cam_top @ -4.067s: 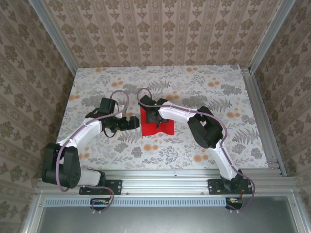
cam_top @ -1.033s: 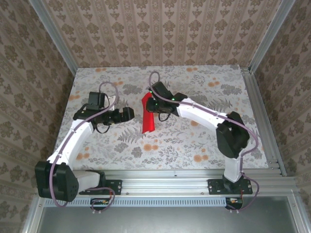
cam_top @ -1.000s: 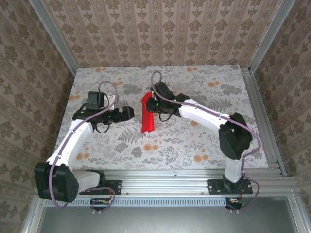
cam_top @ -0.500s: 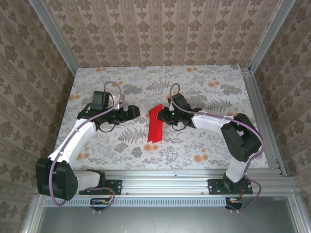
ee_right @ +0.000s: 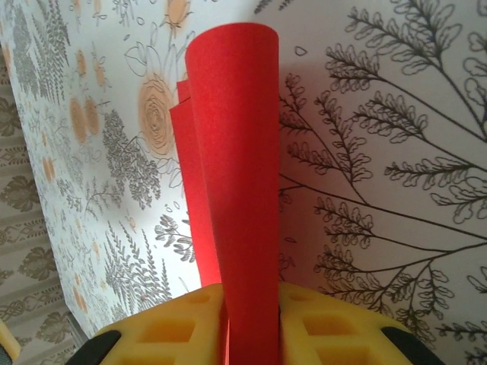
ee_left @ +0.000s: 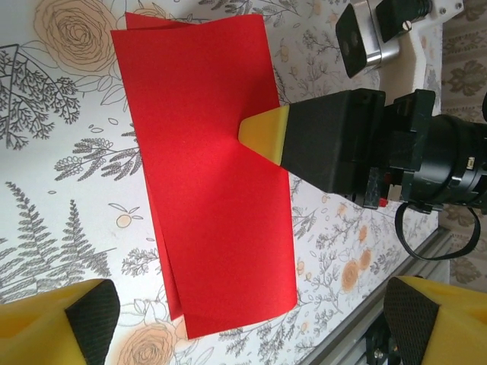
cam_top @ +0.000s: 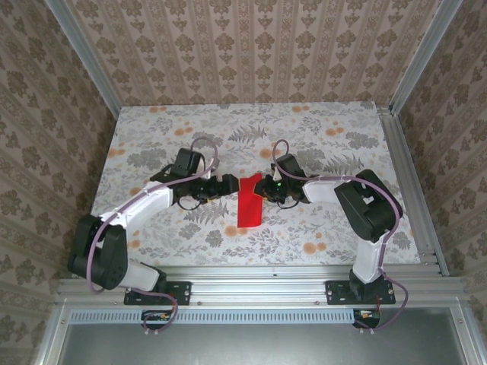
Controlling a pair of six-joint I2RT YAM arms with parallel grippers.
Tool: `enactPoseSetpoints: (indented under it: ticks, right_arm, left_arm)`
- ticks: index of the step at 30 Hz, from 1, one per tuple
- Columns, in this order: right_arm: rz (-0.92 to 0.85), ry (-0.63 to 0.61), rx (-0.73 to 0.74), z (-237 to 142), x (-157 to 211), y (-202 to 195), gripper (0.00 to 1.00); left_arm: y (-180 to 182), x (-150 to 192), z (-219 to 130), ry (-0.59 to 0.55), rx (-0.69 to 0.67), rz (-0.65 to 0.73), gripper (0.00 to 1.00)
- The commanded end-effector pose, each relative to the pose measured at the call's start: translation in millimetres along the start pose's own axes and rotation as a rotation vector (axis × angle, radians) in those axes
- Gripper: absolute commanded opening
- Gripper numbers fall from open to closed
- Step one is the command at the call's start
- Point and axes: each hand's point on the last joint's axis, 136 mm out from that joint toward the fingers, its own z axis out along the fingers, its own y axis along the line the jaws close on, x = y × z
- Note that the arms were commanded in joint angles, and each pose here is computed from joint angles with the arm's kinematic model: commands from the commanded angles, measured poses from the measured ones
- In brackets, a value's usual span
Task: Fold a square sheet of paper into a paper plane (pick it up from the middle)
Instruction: Fold the square sheet of paper in half at the center of the table, then hold the square sheet of paper at the center of the table.
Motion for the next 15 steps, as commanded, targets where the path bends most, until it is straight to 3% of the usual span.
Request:
enactPoseSetpoints:
  ticks: [1, 15]
  right_arm:
    - [-0.017, 0.012, -0.006, 4, 4, -6, 0.24]
    - [0.045, -0.053, -0.02, 1, 0, -14, 0.29]
  left_arm:
    - [0, -2, 10, -0.03, -0.001, -0.015, 0.92]
    - [13, 10, 31, -0.003, -0.057, -0.017, 0.81]
